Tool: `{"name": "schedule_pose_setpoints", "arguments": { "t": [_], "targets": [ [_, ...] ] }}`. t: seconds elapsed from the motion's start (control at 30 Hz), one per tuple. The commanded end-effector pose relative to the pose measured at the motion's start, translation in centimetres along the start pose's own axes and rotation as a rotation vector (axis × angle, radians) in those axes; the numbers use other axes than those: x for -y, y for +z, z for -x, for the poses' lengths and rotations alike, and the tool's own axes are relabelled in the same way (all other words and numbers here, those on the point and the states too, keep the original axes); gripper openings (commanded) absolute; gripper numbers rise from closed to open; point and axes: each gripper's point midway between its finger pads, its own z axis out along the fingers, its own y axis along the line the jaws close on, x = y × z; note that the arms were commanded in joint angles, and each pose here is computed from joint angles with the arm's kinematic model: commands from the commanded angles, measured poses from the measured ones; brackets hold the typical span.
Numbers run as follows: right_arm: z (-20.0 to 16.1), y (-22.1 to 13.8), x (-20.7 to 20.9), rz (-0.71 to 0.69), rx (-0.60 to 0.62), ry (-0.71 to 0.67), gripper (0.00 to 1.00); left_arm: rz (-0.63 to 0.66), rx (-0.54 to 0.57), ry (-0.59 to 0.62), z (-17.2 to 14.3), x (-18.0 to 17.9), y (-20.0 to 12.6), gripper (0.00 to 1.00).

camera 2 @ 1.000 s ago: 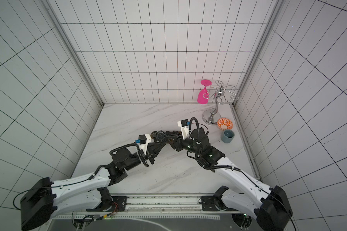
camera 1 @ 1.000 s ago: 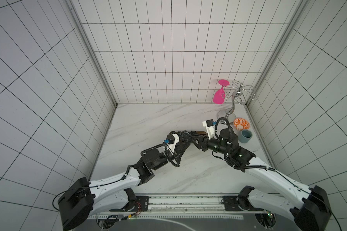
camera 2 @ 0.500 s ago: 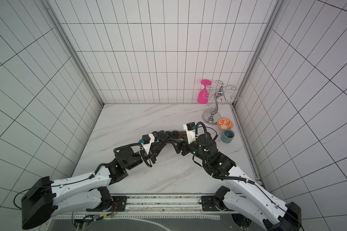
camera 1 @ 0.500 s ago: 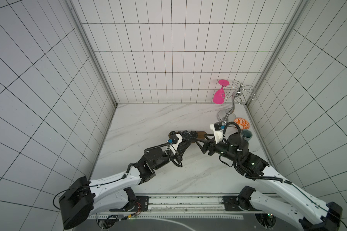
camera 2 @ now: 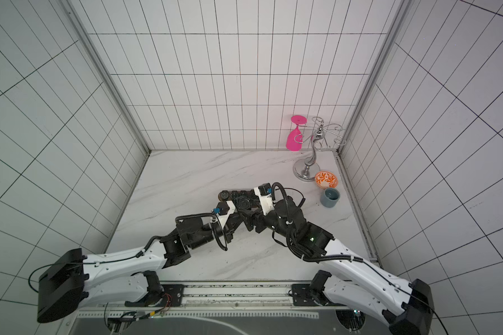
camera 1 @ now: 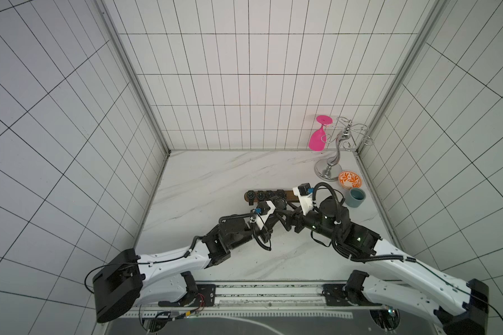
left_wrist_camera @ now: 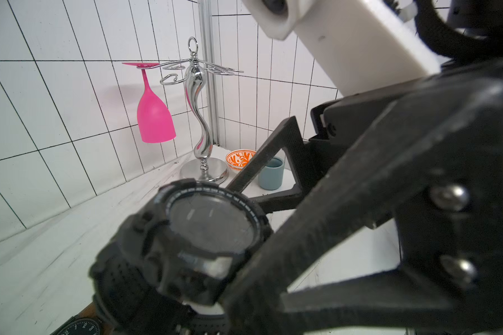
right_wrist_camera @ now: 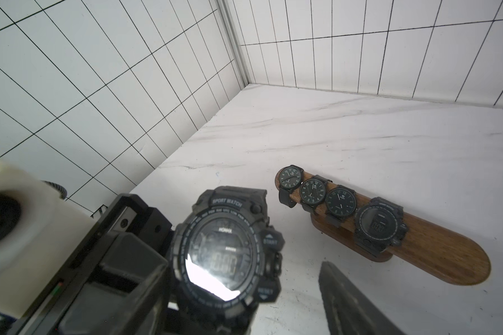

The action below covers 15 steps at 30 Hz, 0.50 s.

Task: Place watch on stand
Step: Place the watch on the stand.

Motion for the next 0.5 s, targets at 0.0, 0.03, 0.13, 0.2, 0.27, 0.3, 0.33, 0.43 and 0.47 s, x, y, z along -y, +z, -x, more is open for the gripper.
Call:
{"name": "schedule_pose_setpoints", "arguments": {
  "t": [0.0, 0.03, 0.13, 0.2, 0.27, 0.3, 0.33, 0.43, 0.47],
  "targets": [
    [6.1, -1.3, -1.8, 0.012, 0.135, -0.02, 0.8, -0.006, 0.035, 0.041, 1.6, 0.5, 0.4, 0.0],
    [6.1, -1.1, -1.8, 0.004, 0.134, -0.022, 0.8, -0.006, 0.034, 0.043, 1.5, 0.5, 0.4, 0.0],
    [6.2, -0.9, -1.8, -0.01, 0.133, -0.028, 0.77, -0.009, 0.025, 0.048, 1.3, 0.7, 0.4, 0.0],
    [6.3, -0.8, -1.8, -0.015, 0.134, -0.034, 0.75, -0.007, 0.018, 0.051, 1.1, 0.7, 0.5, 0.0],
    [6.2, -0.7, -1.8, -0.018, 0.133, -0.04, 0.73, -0.011, 0.012, 0.055, 1.0, 0.8, 0.6, 0.0],
    [6.2, -0.6, -1.8, -0.022, 0.131, -0.043, 0.71, -0.009, 0.011, 0.054, 1.0, 0.7, 0.6, 0.0],
    [6.0, -0.5, -1.7, -0.025, 0.125, -0.045, 0.7, -0.009, 0.011, 0.056, 1.0, 0.8, 0.6, 0.0],
    [5.7, -0.2, -1.6, -0.035, 0.114, -0.049, 0.63, -0.009, 0.008, 0.056, 1.0, 0.8, 0.6, 0.0],
    [5.7, -0.2, -1.6, -0.034, 0.114, -0.05, 0.6, -0.01, 0.007, 0.056, 0.9, 0.8, 0.6, 0.0]
  ]
}}
